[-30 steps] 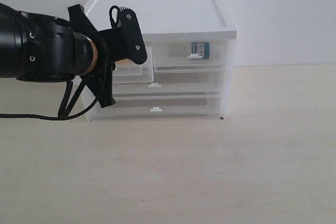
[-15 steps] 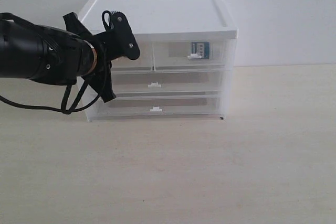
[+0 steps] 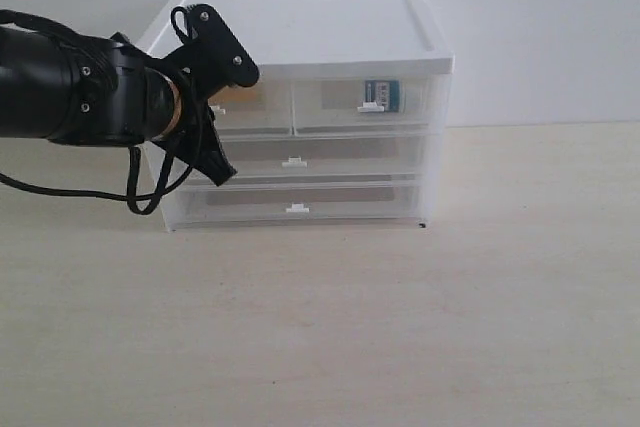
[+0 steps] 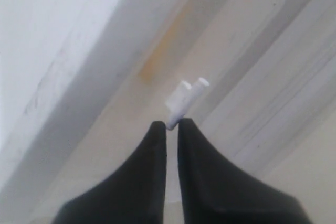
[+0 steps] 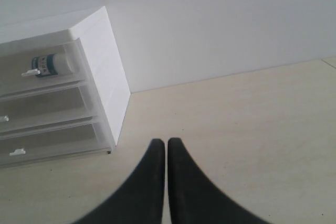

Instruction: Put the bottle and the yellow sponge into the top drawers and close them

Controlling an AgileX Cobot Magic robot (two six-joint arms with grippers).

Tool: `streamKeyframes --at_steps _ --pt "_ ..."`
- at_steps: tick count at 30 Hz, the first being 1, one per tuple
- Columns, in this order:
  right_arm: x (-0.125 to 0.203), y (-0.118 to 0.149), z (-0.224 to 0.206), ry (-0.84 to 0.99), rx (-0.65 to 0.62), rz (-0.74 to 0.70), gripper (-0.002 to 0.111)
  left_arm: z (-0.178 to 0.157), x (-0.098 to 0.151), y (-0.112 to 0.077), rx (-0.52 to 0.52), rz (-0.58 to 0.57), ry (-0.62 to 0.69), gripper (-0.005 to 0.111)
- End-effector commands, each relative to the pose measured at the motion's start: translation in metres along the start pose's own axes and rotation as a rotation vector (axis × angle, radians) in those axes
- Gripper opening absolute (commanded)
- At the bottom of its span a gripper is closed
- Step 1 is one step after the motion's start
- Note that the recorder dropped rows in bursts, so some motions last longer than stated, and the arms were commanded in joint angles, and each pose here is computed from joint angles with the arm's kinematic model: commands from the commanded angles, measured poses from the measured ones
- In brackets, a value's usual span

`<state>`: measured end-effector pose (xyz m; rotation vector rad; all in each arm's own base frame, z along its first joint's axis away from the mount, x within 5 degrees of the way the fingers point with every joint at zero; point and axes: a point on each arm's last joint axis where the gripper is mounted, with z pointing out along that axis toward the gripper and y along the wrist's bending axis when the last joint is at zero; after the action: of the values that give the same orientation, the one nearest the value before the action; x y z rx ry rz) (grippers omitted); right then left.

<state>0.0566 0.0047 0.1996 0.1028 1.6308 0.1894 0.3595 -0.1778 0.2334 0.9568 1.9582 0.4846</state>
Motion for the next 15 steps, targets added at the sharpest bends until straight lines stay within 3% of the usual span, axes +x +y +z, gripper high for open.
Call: streamKeyframes --at_steps 1,7,15 --pt "-0.002 0.0 0.0 -0.02 0.004 -0.016 0.0 -0.019 0.004 0.004 0.067 -0.116 -0.046 0.004" --pt "-0.004 0.0 -0.001 -0.04 0.006 -0.06 0.0 -0.044 0.023 0.021 0.156 -0.364 -0.13 0.004" --pt "-0.009 -0.001 -0.001 -0.097 0.014 -0.098 0.0 -0.086 0.061 0.058 0.11 -0.678 -0.183 0.004"
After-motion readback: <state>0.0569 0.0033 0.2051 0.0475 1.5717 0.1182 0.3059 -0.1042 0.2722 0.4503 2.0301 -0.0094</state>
